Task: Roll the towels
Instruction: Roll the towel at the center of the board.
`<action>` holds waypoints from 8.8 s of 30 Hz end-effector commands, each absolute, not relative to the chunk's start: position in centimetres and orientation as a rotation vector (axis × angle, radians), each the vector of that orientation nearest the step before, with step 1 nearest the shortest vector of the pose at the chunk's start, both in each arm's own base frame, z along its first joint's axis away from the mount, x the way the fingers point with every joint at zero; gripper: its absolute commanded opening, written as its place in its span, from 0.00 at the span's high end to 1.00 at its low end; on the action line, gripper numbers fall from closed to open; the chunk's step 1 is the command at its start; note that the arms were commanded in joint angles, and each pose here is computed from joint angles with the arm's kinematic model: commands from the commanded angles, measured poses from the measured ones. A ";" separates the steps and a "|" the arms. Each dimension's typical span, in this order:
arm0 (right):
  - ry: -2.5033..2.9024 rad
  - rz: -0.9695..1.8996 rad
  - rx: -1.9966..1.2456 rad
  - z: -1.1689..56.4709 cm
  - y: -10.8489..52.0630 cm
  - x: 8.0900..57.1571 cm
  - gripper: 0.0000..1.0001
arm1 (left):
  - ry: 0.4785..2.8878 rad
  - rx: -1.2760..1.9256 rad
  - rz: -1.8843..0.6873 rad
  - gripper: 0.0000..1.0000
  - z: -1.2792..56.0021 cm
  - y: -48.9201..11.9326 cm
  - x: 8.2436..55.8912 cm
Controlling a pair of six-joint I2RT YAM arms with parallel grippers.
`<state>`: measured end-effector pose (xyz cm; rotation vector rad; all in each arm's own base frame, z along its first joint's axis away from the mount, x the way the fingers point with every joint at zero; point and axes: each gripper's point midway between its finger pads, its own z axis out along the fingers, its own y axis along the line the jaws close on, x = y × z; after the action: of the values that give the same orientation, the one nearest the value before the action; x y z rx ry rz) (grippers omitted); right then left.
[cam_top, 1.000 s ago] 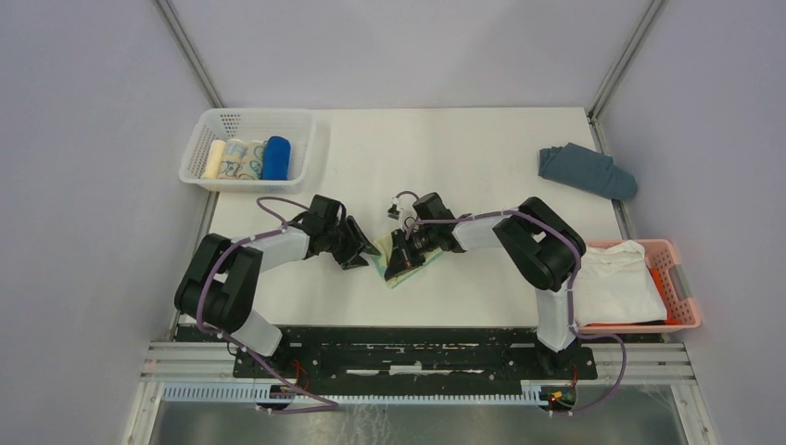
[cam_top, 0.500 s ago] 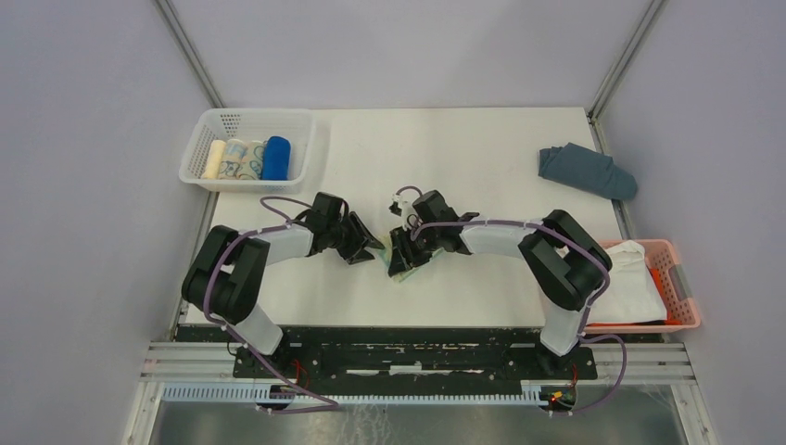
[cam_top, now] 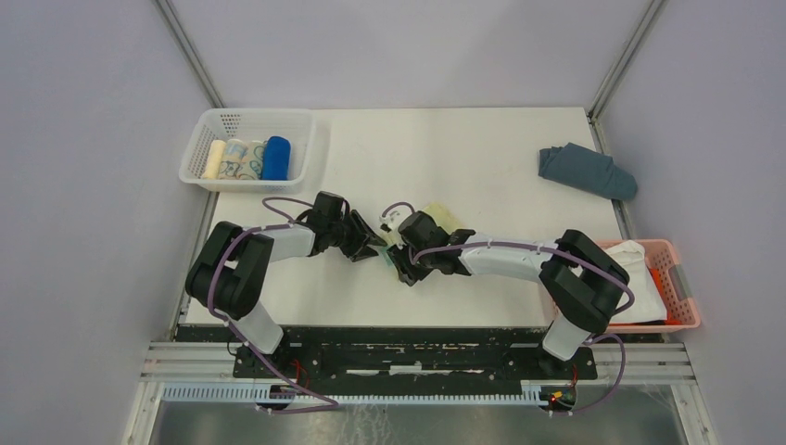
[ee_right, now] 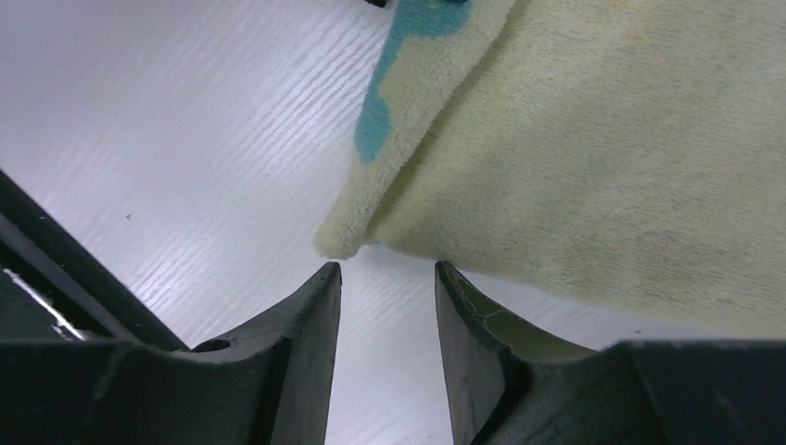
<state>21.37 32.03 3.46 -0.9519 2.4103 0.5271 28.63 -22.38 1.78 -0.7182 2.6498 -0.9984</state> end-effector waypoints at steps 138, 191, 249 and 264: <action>2.489 -0.072 -1.099 -1.3 27.6 19.9 0.58 | 2.875 -0.719 -0.511 0.61 -3.8 -19.3 23.3; 2.651 1.500 -0.707 -0.2 33.2 19.2 0.99 | 2.704 -0.809 -0.725 0.60 0.2 -19.1 25.9; 2.033 0.075 -1.356 3.9 37.7 18.8 0.99 | 2.722 -0.937 -0.641 0.90 1.5 -17.7 24.2; 2.359 1.421 -1.089 4.7 38.5 16.7 0.99 | 2.464 -0.886 -0.787 0.39 6.6 -15.5 25.7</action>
<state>19.12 36.59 3.03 -1.1464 2.3671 0.9622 25.09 -15.91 5.21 -0.9042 2.5525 -0.7406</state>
